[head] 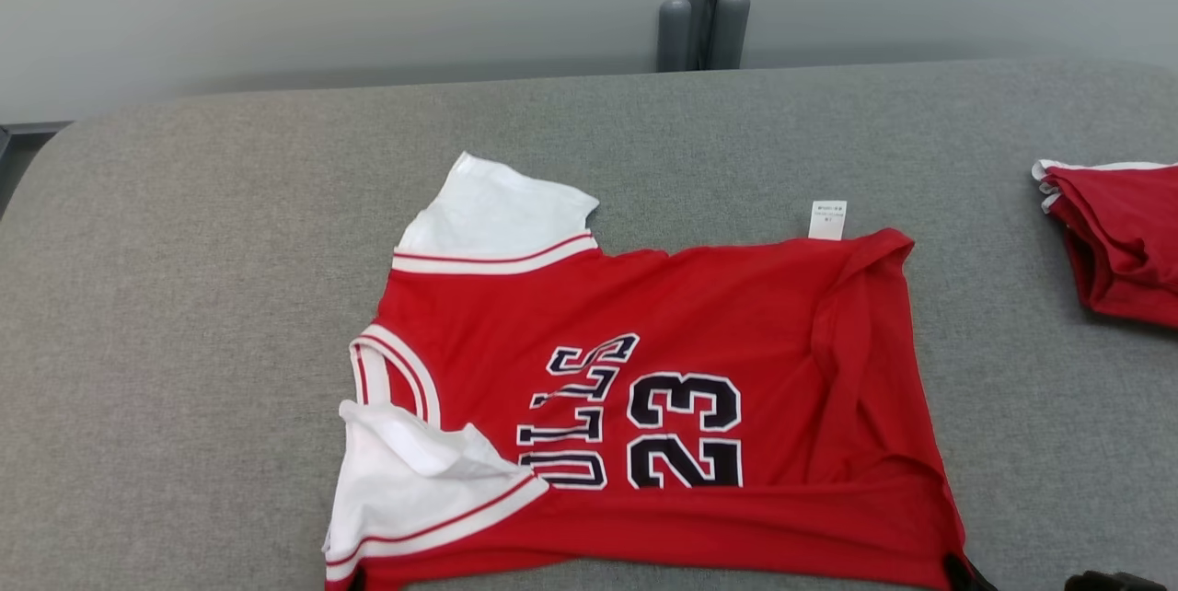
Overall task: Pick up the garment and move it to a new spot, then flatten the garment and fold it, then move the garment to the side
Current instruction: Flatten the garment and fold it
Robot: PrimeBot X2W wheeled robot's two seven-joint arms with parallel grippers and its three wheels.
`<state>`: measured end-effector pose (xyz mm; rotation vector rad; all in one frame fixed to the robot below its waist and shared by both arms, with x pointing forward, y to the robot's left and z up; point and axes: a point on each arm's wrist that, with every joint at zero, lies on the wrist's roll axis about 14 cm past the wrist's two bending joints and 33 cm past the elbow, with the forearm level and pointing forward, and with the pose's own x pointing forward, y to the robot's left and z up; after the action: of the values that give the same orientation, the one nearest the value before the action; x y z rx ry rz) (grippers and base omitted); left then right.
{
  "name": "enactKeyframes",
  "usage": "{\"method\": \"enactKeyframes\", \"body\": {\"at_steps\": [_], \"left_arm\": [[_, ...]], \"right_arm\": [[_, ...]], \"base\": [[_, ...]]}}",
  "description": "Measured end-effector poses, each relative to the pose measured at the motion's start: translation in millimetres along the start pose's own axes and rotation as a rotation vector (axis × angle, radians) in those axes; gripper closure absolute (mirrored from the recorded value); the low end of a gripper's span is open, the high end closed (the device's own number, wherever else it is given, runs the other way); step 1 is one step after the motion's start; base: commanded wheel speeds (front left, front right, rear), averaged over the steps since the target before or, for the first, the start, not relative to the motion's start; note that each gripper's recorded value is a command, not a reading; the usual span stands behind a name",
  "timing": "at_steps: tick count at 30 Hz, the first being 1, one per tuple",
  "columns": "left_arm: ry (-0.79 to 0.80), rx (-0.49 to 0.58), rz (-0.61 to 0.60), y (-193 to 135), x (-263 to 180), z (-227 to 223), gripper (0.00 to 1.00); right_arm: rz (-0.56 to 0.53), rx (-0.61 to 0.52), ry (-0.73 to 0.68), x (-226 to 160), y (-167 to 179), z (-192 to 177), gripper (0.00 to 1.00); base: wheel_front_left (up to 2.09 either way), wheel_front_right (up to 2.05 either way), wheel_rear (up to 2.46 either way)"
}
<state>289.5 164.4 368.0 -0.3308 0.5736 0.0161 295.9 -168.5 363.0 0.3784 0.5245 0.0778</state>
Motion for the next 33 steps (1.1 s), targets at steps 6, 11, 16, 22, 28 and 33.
{"method": "enactKeyframes", "body": {"at_steps": [6, 11, 16, 22, 28, 33], "left_arm": [[0.023, -0.027, 0.022, 2.9, -21.2, -12.4, 1.0], [0.05, -0.038, 0.006, -3.8, -24.2, -17.7, 1.0], [0.011, -0.03, 0.0, -6.0, -19.1, -5.7, 0.0], [-0.153, 0.002, -0.003, -10.9, -11.5, 37.8, 0.0], [-0.335, 0.097, 0.006, -13.6, -11.9, 88.0, 0.0], [-0.434, 0.16, 0.014, -19.2, -16.9, 117.0, 0.0]], "right_arm": [[-0.03, 0.001, 0.024, -14.7, -12.3, -2.9, 1.0], [-0.036, 0.02, 0.024, -18.4, -13.2, -3.8, 0.95], [-0.02, 0.015, -0.036, -17.5, -6.1, 10.0, 0.0], [-0.003, -0.113, -0.261, -19.9, 3.0, 72.2, 0.0], [-0.012, -0.185, -0.472, -29.2, 14.6, 129.4, 0.0], [0.008, -0.218, -0.527, -27.3, 27.9, 150.7, 0.0]], "base": [[0.0, 0.0, 0.0], [0.0, 0.0, 0.0], [0.0, 0.0, 0.0], [0.0, 0.0, 0.0], [0.0, 0.0, 0.0], [0.0, 0.0, 0.0]]}}
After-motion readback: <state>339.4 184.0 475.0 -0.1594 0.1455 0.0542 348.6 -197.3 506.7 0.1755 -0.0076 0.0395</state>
